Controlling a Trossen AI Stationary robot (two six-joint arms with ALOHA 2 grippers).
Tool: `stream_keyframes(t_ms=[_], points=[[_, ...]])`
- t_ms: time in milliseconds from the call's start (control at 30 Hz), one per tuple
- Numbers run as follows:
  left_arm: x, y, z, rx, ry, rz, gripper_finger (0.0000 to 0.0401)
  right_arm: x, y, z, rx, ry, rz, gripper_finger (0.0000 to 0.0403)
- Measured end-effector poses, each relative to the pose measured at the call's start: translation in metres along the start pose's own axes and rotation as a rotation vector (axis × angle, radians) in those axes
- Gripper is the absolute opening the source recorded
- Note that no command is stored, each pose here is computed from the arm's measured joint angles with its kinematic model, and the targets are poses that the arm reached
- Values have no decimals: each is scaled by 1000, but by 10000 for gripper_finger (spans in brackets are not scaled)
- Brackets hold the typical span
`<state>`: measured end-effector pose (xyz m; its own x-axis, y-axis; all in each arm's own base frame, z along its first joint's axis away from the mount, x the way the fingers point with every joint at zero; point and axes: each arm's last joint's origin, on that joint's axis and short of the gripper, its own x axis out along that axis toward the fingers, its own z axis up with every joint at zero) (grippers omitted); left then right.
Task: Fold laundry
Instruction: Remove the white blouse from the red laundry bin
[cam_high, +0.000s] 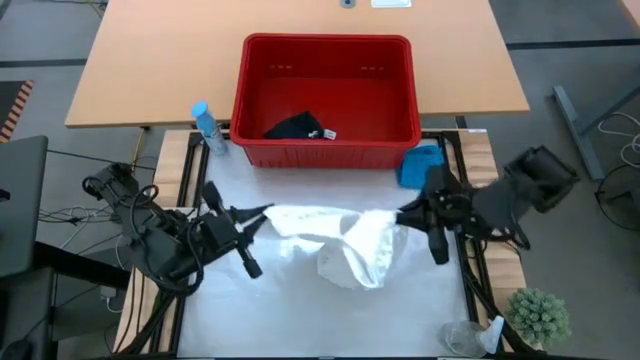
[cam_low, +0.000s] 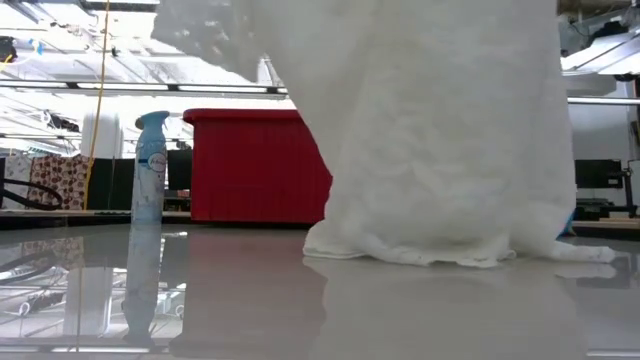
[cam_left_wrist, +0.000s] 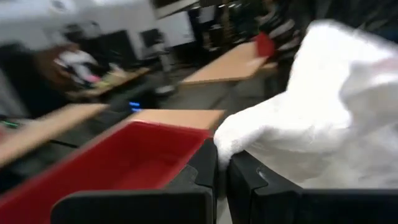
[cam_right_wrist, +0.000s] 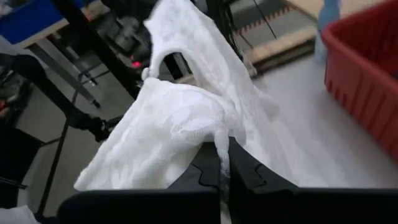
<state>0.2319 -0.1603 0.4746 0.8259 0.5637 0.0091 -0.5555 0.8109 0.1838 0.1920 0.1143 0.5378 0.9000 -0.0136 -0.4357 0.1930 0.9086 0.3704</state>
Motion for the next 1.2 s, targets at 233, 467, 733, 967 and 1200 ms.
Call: stream_keyframes(t_ms=[233,467,733,967,1200], points=[[10,-7,-10,-429,80,-326,0,-13,14,-32,139,77,-47,28],[41,-11,-29,-800,347,-656,0,-34,30,-51,275,-26,-34,28],[49,10,-50,-740,546,-522,0,0,5,-31,237,-327,-373,28],[32,30,-91,-417,845,-260,0,121,-50,-19,261,-23,-703,28],[11,23,-141,-249,1044,-235,0,262,-99,-45,228,360,-677,28]])
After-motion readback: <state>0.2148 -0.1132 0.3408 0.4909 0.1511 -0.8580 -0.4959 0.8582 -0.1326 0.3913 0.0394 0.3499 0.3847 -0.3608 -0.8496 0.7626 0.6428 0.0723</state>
